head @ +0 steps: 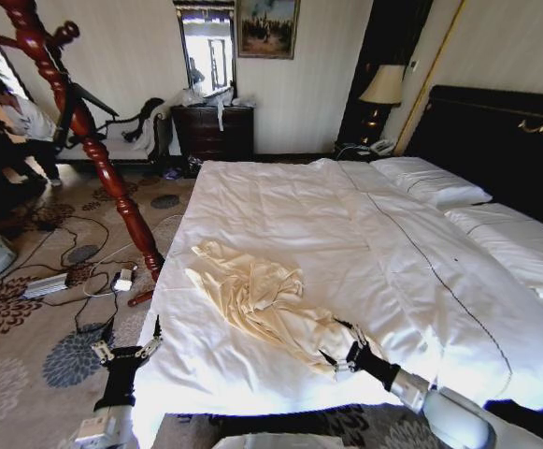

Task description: Pick up the clothes from the bed and hang them on the clothes hanger.

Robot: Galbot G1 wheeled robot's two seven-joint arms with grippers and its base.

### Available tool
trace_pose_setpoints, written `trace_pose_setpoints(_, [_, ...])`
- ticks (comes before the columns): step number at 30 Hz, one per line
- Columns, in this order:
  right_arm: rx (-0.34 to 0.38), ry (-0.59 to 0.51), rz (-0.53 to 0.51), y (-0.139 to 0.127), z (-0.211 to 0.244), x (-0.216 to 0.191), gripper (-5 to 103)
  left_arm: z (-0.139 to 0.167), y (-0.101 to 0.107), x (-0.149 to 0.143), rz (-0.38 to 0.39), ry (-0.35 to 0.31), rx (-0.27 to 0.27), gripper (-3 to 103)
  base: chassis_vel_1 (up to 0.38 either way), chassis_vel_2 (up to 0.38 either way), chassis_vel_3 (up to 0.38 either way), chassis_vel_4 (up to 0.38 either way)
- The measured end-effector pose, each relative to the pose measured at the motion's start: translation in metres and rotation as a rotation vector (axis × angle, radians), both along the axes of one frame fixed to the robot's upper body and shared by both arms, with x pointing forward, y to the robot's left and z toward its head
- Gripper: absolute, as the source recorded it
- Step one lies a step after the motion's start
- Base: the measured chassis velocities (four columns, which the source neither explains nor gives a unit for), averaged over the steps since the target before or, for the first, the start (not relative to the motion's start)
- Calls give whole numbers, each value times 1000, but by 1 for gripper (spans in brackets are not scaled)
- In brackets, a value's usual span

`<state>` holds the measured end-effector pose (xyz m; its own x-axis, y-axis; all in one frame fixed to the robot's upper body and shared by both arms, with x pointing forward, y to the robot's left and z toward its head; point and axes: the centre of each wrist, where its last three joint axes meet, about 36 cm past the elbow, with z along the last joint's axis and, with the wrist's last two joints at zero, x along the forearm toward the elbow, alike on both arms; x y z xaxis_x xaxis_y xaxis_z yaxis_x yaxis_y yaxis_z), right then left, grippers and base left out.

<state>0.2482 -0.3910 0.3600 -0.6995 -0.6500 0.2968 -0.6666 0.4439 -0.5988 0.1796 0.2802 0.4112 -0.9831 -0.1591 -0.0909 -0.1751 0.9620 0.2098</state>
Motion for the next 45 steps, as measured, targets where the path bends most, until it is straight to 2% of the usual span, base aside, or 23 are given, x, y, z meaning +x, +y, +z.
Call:
trace_pose_setpoints(2, [-1,2,2,0,-5,-3,86,0,0,0,0,0,0,100,0,0,0,0])
trace_pose_setpoints(6, [14,21,-24,2,-20,-13,67,0,0,1,-2,1,-1,100,0,0,0,0])
trace_pose_setpoints(15, [11,25,-29,4,-31,-20,65,3,-1,0,-5,-1,2,100,0,0,0,0])
trace_pose_setpoints(17, [1,24,-12,5,-36,-26,57,4,0,0,-7,-3,6,100,0,0,0,0])
trace_pose_setpoints(25, [-17,9,10,5,-40,-29,54,6,0,-1,-10,-4,8,100,0,0,0,0])
trace_pose_setpoints(27, [-21,1,5,3,-39,-27,46,6,-1,-1,-11,-4,7,100,0,0,0,0])
trace_pose_setpoints(29, [-21,-1,2,3,-39,-26,46,6,-1,-1,-12,-4,7,100,0,0,0,0])
trace_pose_setpoints(32, [-22,-8,-4,2,-38,-25,30,8,-1,-1,-12,-7,8,100,0,0,0,0])
trace_pose_setpoints(35, [-21,-9,-6,2,-38,-25,25,8,-1,-1,-12,-8,7,100,0,0,0,0])
trace_pose_setpoints(36, [-21,-11,-8,2,-38,-24,14,8,-2,-1,-12,-9,6,100,0,0,0,0])
trace_pose_setpoints(38, [-20,-12,-9,2,-38,-24,14,8,-2,-1,-12,-9,5,100,0,0,0,0])
trace_pose_setpoints(40, [10,-28,-29,4,-37,-22,3,8,-2,-1,-12,-9,5,100,0,0,0,0])
trace_pose_setpoints(41, [10,-28,-29,4,-37,-22,3,8,-2,-1,-12,-9,5,100,0,0,0,0])
trace_pose_setpoints(44, [154,-44,-95,17,-24,-14,0,7,-3,-1,-12,-8,3,100,0,0,0,0])
trace_pose_setpoints(45, [154,-44,-95,17,-24,-14,0,7,-3,-1,-12,-8,3,100,0,0,0,0])
